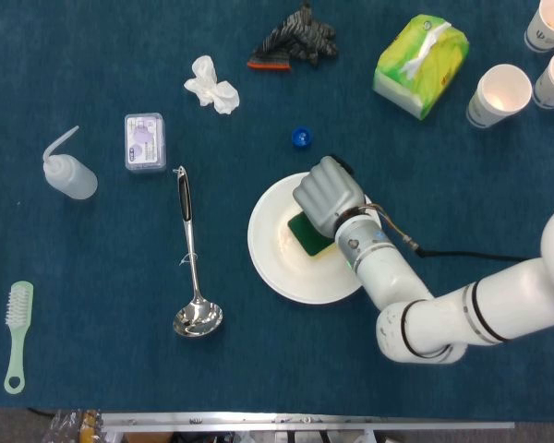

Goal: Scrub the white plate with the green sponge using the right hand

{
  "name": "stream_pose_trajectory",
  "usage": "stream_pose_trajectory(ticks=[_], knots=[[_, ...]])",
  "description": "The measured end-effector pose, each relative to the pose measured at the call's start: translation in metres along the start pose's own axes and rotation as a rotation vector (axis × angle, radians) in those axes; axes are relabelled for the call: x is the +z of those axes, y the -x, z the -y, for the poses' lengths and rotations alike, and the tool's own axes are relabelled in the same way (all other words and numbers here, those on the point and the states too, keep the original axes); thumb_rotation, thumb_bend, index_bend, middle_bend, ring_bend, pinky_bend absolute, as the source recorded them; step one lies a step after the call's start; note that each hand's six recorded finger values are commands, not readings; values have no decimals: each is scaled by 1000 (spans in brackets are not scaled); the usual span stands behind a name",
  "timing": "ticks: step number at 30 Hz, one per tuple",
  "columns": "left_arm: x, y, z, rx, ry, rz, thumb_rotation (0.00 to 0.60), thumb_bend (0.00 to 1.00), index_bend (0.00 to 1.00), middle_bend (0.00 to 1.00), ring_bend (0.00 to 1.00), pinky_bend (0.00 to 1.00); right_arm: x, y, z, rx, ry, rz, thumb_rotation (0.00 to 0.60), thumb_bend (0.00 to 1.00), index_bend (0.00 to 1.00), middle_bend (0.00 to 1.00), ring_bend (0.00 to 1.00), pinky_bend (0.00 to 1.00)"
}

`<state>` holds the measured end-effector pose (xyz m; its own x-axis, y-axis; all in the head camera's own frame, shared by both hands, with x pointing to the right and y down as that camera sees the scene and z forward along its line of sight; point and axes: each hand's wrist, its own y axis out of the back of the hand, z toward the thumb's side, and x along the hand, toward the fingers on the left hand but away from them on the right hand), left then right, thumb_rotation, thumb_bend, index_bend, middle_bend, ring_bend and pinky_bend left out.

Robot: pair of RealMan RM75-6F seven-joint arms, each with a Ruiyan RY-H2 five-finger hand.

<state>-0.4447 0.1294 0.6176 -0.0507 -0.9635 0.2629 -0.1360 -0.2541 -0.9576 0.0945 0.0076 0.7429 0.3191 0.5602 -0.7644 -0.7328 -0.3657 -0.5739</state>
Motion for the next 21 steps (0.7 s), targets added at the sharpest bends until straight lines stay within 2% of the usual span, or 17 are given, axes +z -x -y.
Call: stream_pose_trajectory(ticks=[8,14,21], knots=[[0,1,-1,3,-1,-2,600,400,170,162,135,126,8,-5,-17,-61,48,-43,600,86,492,421,337,391],[-3,1,-1,4,1,-8,600,400,170,162,135,126,20,-3,-17,-59,37,-62,600,86,492,421,337,391],[-3,2,0,1,4,-9,600,400,170,162,135,126,24,0,-13,-33,4,-49,600,86,492,421,337,391]])
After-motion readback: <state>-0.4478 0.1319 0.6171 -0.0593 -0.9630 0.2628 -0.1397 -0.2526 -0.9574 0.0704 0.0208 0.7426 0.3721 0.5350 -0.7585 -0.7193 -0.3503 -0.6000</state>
